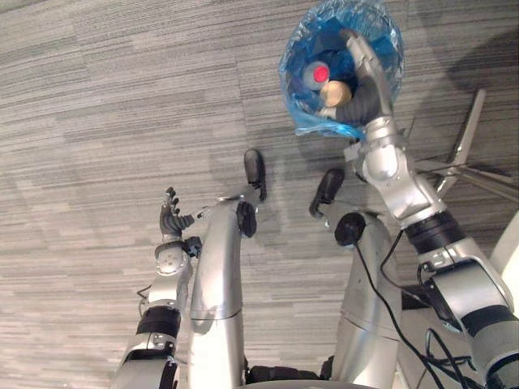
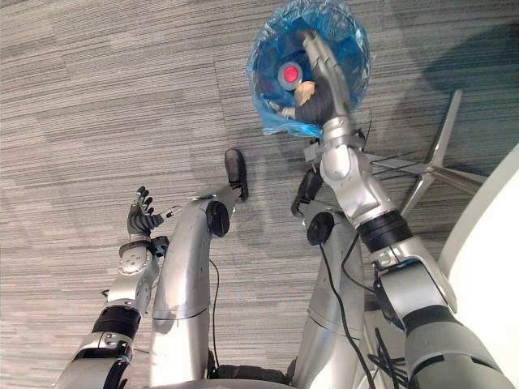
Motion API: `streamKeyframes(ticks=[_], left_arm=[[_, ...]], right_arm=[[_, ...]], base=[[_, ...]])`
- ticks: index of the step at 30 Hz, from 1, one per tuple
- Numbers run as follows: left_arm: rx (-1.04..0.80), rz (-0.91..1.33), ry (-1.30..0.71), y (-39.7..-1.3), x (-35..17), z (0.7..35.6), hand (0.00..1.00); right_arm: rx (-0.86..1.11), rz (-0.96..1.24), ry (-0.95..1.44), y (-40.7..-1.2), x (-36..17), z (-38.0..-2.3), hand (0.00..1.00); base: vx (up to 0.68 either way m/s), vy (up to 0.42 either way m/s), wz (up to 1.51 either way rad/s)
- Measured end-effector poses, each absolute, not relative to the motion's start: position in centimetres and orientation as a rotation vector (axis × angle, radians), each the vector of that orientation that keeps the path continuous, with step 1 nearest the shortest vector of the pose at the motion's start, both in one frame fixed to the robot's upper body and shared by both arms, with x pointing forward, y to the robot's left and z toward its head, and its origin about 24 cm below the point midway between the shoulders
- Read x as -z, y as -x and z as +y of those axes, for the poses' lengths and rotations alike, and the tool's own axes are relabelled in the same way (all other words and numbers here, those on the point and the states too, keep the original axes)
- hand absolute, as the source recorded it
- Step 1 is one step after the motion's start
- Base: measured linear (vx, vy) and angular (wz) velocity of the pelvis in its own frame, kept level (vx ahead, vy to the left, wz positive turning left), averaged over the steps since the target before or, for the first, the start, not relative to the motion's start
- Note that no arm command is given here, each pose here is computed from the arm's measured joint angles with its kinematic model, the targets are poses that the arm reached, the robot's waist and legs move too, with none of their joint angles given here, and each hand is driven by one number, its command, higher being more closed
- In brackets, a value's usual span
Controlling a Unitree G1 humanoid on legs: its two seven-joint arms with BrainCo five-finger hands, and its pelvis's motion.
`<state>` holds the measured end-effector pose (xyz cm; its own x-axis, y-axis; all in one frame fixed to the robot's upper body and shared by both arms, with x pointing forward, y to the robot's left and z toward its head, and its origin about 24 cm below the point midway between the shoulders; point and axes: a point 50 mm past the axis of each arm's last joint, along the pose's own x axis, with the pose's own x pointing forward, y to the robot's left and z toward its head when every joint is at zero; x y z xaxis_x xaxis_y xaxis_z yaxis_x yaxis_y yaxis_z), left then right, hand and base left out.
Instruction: Gather rubbish on tea table into small bin, then transfer packed bag to large trash can.
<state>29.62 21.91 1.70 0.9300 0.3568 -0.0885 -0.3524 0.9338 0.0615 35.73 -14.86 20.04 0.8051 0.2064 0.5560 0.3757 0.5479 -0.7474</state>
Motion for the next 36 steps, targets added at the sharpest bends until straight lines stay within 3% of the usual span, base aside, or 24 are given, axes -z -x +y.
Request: streamKeyframes(ticks=[10,11,21,28,36], left_arm=[[-0.365,0.105,-0.055,-29.6,-1.5,22.0,0.00],[-0.369,0.107,-0.055,-29.6,-1.5,22.0,0.00],[-0.364,0.092,-0.024,-30.2,-1.9,21.2,0.00],[-0.364,0.094,-0.019,-30.2,-1.8,21.1,0.00],[-0.368,0.106,-0.021,-30.1,-1.7,21.2,0.00]], right_arm=[[0.062,-0.500,1.234,-37.5,-16.9,-15.0,0.00],[0.077,-0.485,1.243,-38.0,-17.2,-15.2,1.00],[0.126,-0.390,1.271,-39.6,-17.9,-16.2,1.00],[0.132,-0.454,1.202,-39.2,-19.1,-15.5,1.00],[0.116,-0.574,0.915,-36.9,-20.3,-14.1,1.00]], base=[[-0.03,0.026,0.00],[-0.03,0.024,0.01],[-0.04,0.018,0.06],[-0.06,0.024,0.01],[-0.06,0.024,-0.03]])
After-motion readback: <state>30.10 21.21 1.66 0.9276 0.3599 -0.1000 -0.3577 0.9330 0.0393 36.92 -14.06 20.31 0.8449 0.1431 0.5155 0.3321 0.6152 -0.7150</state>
